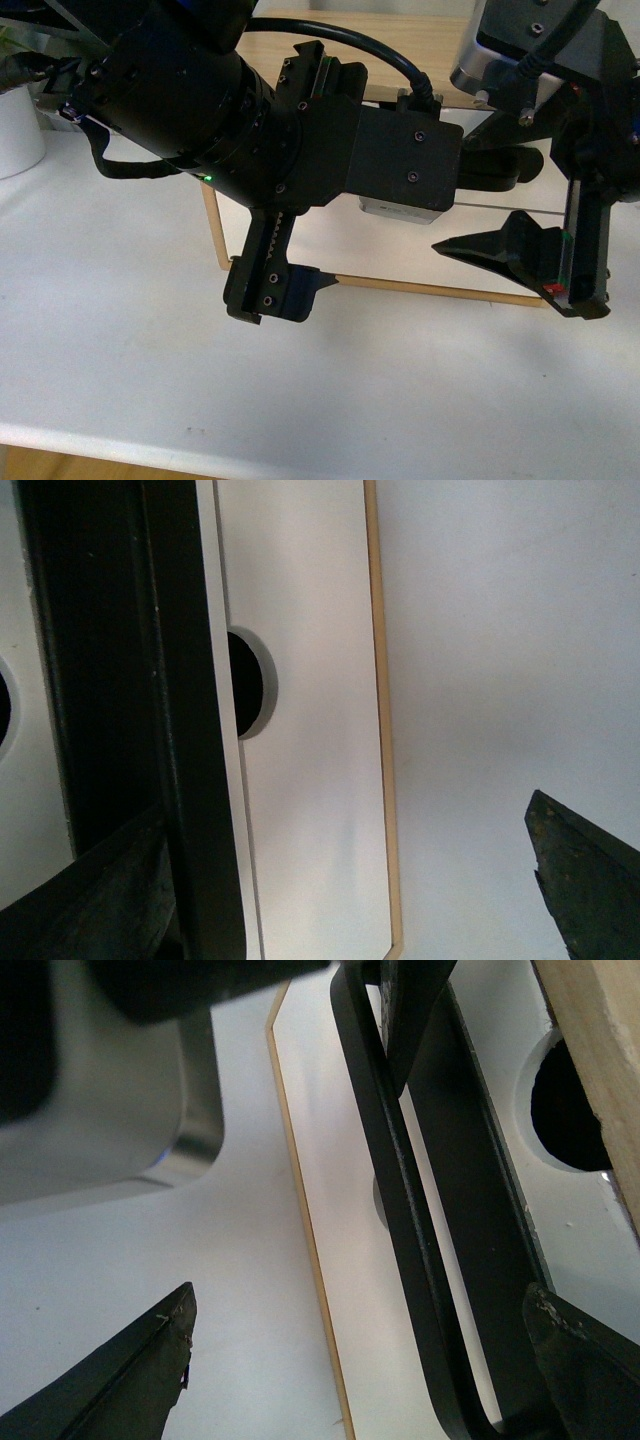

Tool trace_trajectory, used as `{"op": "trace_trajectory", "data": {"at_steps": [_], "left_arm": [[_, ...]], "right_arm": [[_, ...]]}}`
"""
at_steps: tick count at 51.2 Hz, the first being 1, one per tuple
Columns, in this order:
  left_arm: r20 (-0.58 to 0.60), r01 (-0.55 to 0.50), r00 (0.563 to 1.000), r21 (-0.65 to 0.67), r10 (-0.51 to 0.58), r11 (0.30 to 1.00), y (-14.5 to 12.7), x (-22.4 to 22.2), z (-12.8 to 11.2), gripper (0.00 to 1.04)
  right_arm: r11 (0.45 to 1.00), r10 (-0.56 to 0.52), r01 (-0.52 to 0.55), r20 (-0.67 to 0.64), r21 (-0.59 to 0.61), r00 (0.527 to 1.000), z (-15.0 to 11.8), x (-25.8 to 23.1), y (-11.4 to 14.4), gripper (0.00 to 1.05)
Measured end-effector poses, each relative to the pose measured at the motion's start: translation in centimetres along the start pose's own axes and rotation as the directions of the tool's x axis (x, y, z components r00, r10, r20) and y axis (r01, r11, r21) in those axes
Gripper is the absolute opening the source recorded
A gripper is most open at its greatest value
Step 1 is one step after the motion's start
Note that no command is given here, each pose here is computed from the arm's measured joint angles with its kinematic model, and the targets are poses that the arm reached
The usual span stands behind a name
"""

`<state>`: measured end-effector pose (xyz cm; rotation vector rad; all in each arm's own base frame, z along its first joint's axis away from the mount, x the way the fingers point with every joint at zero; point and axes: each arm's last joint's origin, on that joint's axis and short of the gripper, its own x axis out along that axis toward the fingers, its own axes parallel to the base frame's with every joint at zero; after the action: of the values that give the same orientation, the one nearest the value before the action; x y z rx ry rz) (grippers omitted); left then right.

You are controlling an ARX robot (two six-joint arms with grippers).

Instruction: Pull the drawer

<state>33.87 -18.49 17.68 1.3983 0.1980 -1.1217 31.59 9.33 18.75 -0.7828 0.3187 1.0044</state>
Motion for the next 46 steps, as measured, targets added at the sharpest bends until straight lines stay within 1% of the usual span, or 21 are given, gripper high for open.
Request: {"op": "trace_trajectory", "data": {"at_steps": [28,46], "left_arm": [[-0.013,0.01,1.0,-0.002,-0.01,1.0,-0.1,0.1,-0.2,0.99],[-0.024,0.014,1.0,0.001,-0.014,1.0,-0.2,0.1,-0.1,0.99]], "right_arm": [[1.0,0.012,-0.012,-0.003,-0.006,1.0,0.2,1.8,-0.1,0.96],[0.996,0.088,-0.088,-0.028,0.016,0.996,-0.2,1.8,0.6,0.96]]}}
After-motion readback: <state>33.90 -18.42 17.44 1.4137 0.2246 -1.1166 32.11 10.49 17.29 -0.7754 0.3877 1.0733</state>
